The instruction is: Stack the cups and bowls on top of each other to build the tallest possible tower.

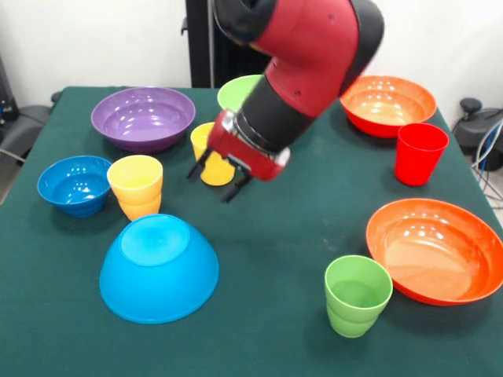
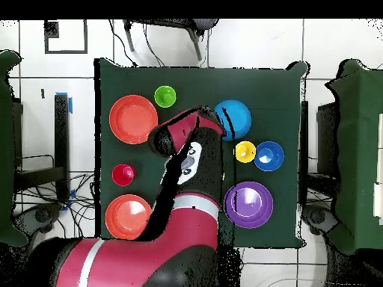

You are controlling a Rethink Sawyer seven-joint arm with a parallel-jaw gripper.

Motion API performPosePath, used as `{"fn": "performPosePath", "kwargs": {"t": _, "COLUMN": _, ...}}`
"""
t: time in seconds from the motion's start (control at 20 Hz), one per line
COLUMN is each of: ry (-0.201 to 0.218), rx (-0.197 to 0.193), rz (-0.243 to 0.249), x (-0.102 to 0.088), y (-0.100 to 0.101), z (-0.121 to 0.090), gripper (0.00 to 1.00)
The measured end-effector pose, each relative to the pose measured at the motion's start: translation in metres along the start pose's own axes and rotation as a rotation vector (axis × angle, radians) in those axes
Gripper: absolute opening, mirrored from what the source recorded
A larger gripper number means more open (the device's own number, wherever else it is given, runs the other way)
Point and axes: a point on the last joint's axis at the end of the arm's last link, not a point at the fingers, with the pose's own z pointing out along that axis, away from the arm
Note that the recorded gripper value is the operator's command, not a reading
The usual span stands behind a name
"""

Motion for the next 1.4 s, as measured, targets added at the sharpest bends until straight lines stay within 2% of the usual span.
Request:
{"fn": "performPosePath", "kwargs": {"t": 0.1, "ry": 0.002, "rx": -0.011, "rz": -0.006, "x": 0.0, "y": -0.007, "z": -0.006, "gripper": 1.0}}
{"fn": "performPosePath", "kwargs": {"t": 0.35, "ry": 0.006, "rx": -0.069, "rz": -0.009, "x": -0.006, "y": -0.032, "z": -0.029, "gripper": 1.0}}
{"fn": "performPosePath", "kwargs": {"t": 0.4, "ry": 0.011, "rx": -0.109, "rz": 0.001, "x": -0.01, "y": -0.042, "z": -0.038, "gripper": 1.0}}
{"fn": "performPosePath", "kwargs": {"t": 0.65, "ry": 0.018, "rx": -0.217, "rz": 0.038, "x": -0.02, "y": -0.063, "z": -0.052, "gripper": 1.0}}
{"fn": "performPosePath", "kwargs": {"t": 0.7, "ry": 0.015, "rx": -0.258, "rz": 0.049, "x": -0.024, "y": -0.074, "z": -0.055, "gripper": 1.0}}
{"fn": "performPosePath", "kwargs": {"t": 0.8, "ry": 0.012, "rx": -0.282, "rz": 0.056, "x": -0.026, "y": -0.081, "z": -0.055, "gripper": 1.0}}
{"fn": "performPosePath", "kwargs": {"t": 0.85, "ry": 0.011, "rx": -0.319, "rz": 0.064, "x": -0.028, "y": -0.094, "z": -0.056, "gripper": 1.0}}
{"fn": "performPosePath", "kwargs": {"t": 0.9, "ry": 0.011, "rx": -0.33, "rz": 0.066, "x": -0.028, "y": -0.098, "z": -0.056, "gripper": 1.0}}
{"fn": "performPosePath", "kwargs": {"t": 1.05, "ry": 0.018, "rx": -0.396, "rz": 0.08, "x": -0.027, "y": -0.12, "z": -0.057, "gripper": 1.0}}
{"fn": "performPosePath", "kwargs": {"t": 1.4, "ry": 0.032, "rx": -0.469, "rz": 0.085, "x": -0.017, "y": -0.156, "z": -0.044, "gripper": 1.0}}
